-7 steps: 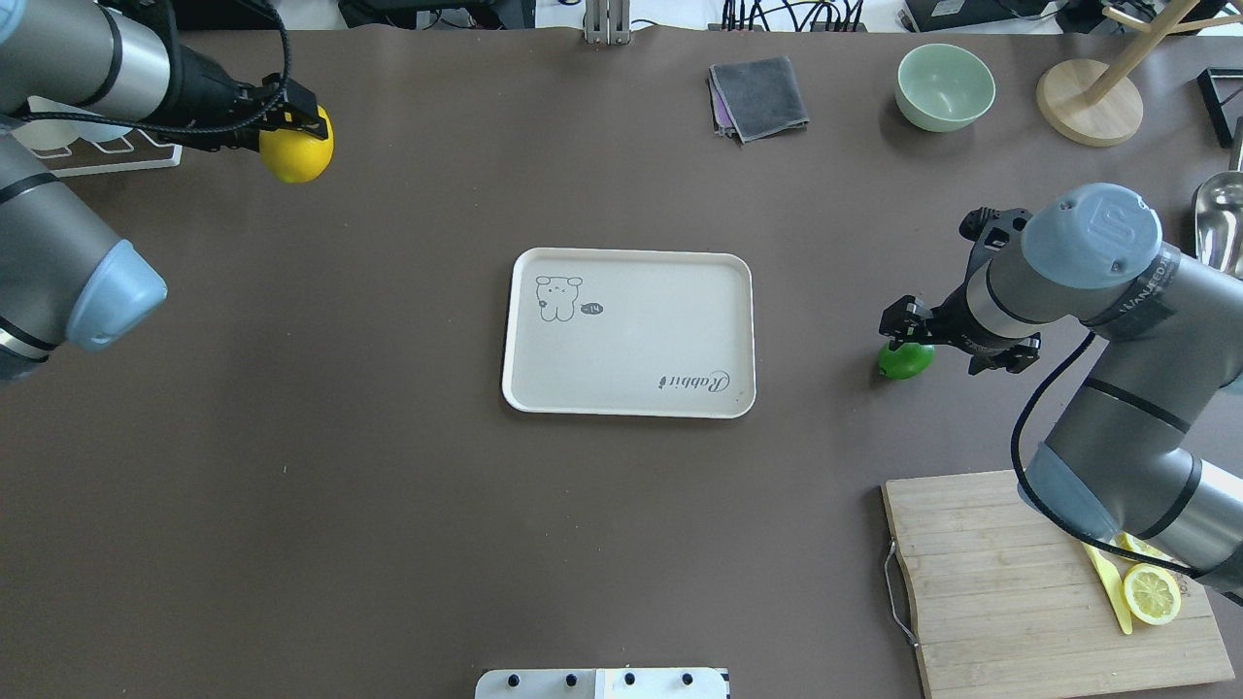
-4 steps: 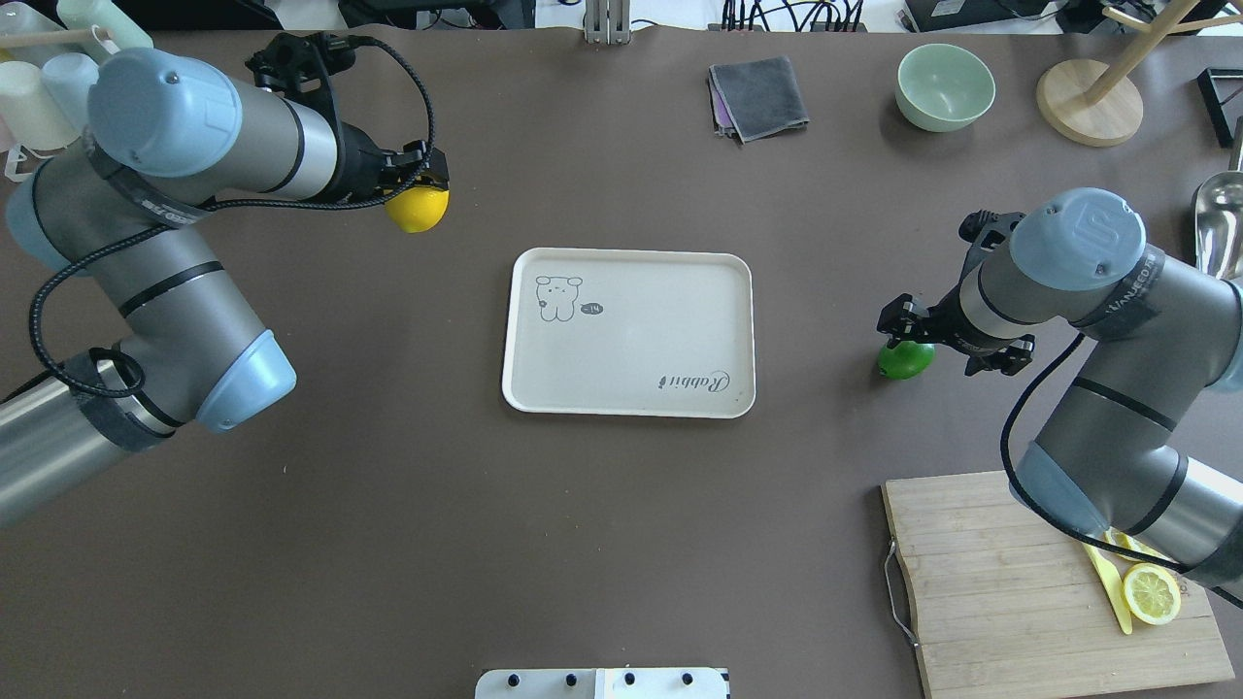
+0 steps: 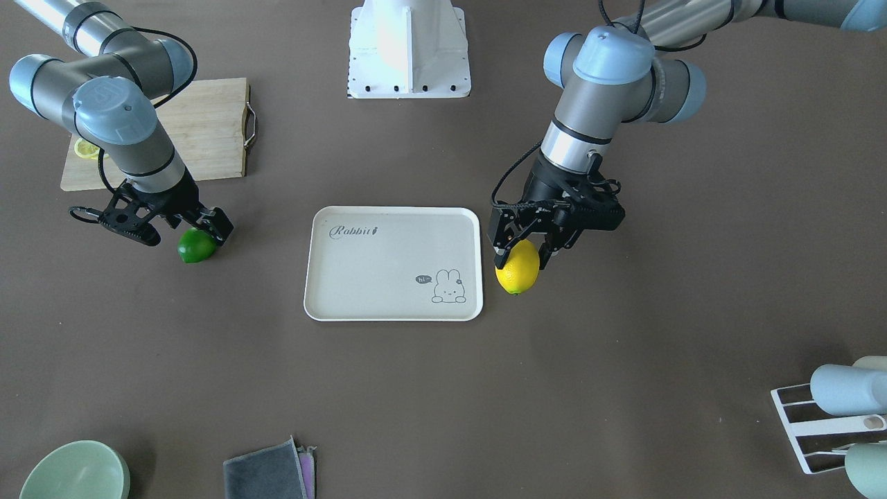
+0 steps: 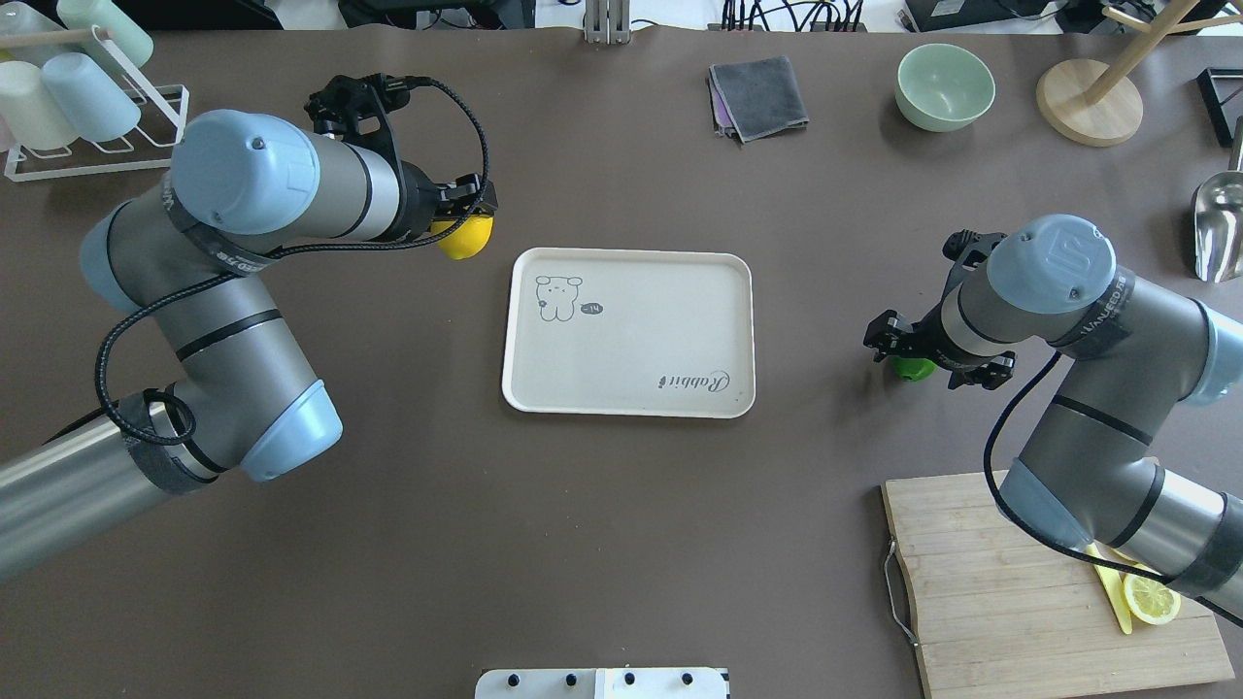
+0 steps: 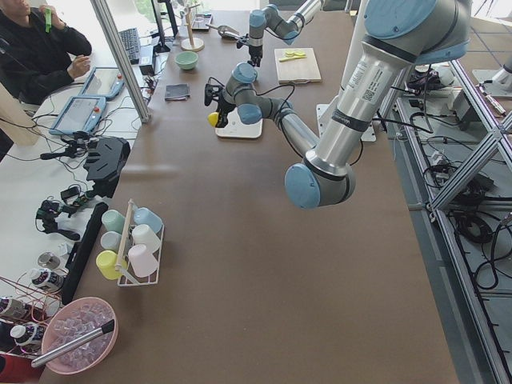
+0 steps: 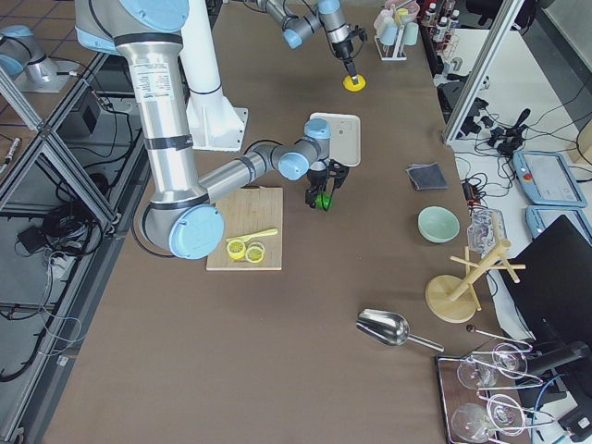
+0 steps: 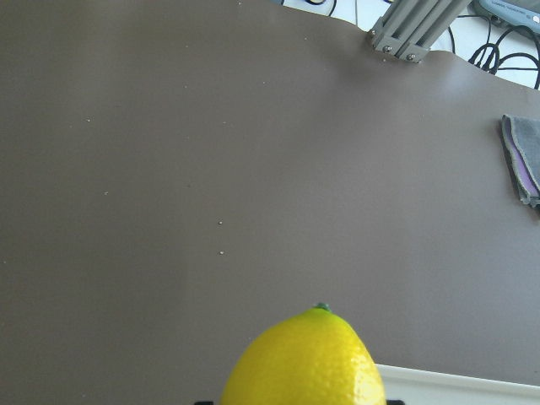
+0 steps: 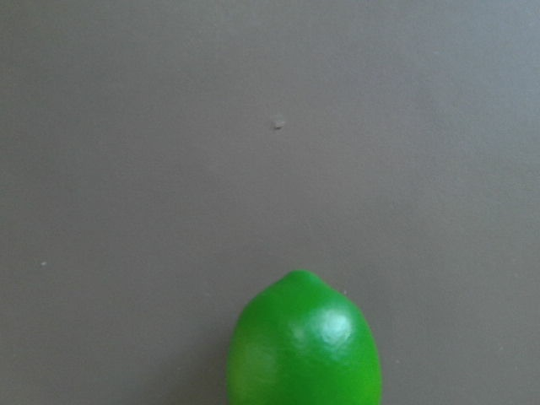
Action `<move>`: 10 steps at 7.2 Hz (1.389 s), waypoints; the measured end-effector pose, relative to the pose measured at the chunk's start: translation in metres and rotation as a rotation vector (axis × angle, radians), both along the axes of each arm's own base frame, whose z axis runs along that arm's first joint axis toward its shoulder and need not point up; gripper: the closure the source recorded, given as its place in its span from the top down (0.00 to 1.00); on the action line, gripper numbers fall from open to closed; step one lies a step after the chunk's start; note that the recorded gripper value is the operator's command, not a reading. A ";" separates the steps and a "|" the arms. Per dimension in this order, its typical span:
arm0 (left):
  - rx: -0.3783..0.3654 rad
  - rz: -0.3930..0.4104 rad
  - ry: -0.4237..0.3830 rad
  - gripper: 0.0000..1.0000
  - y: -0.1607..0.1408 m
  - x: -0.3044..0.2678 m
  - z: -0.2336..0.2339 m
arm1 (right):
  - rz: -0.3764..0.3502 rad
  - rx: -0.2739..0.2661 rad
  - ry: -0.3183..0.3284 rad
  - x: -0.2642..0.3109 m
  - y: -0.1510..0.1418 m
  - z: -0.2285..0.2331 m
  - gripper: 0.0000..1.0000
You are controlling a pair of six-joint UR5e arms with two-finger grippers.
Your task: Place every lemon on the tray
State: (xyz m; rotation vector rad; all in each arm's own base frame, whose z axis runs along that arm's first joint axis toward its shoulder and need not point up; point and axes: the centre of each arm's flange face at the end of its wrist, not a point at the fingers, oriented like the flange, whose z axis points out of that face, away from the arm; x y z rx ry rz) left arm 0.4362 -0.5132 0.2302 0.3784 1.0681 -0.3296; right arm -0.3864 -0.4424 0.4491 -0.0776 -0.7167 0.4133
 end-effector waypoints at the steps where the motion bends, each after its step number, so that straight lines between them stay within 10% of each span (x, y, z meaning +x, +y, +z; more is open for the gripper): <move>1: -0.003 -0.004 0.000 0.00 0.009 0.013 -0.007 | 0.000 0.000 -0.003 -0.002 0.001 0.000 0.74; 4: -0.009 -0.007 0.011 0.00 0.029 0.045 -0.032 | 0.010 -0.001 -0.010 -0.004 0.000 -0.004 0.74; 6: -0.016 -0.006 0.021 0.00 0.033 0.051 -0.037 | 0.019 0.004 -0.013 0.000 -0.004 -0.006 0.00; 10: -0.009 -0.007 0.014 0.00 0.044 0.064 -0.037 | 0.072 0.023 -0.051 0.019 -0.030 -0.037 0.00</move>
